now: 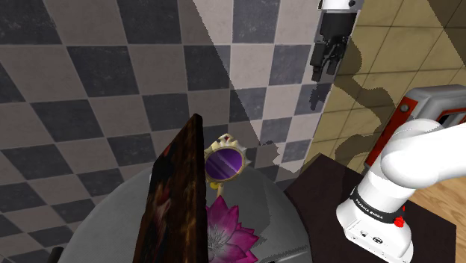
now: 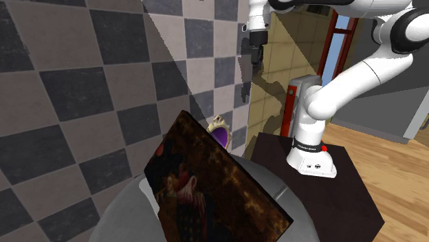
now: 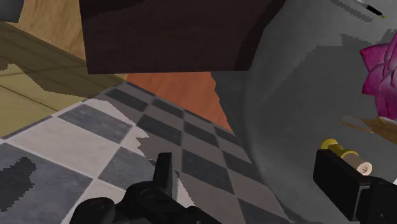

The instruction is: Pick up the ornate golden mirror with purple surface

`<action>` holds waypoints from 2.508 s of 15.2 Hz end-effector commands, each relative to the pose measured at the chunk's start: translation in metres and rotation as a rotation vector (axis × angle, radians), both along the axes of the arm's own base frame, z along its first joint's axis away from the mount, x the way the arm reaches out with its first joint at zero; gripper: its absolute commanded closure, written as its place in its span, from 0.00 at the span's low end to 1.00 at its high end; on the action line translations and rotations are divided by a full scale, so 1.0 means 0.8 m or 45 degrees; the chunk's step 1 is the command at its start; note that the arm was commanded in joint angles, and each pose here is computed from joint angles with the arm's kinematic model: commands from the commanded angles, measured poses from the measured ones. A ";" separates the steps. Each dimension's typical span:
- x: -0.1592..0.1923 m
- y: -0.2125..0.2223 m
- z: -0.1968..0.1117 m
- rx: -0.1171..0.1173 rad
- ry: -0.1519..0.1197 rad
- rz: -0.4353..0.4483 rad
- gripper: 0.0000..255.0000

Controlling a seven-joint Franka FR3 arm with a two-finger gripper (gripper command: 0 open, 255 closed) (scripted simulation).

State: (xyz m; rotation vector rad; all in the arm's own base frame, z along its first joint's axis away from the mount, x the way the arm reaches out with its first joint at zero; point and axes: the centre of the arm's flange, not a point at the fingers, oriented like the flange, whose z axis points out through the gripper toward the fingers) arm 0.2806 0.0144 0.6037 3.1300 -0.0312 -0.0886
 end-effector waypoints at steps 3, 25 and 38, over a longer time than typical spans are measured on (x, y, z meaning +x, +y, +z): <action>0.002 0.018 -0.023 0.026 -0.054 0.097 0.00; -0.022 0.244 -0.247 0.309 -0.649 1.163 0.00; -0.024 0.248 -0.300 0.313 -0.659 1.181 1.00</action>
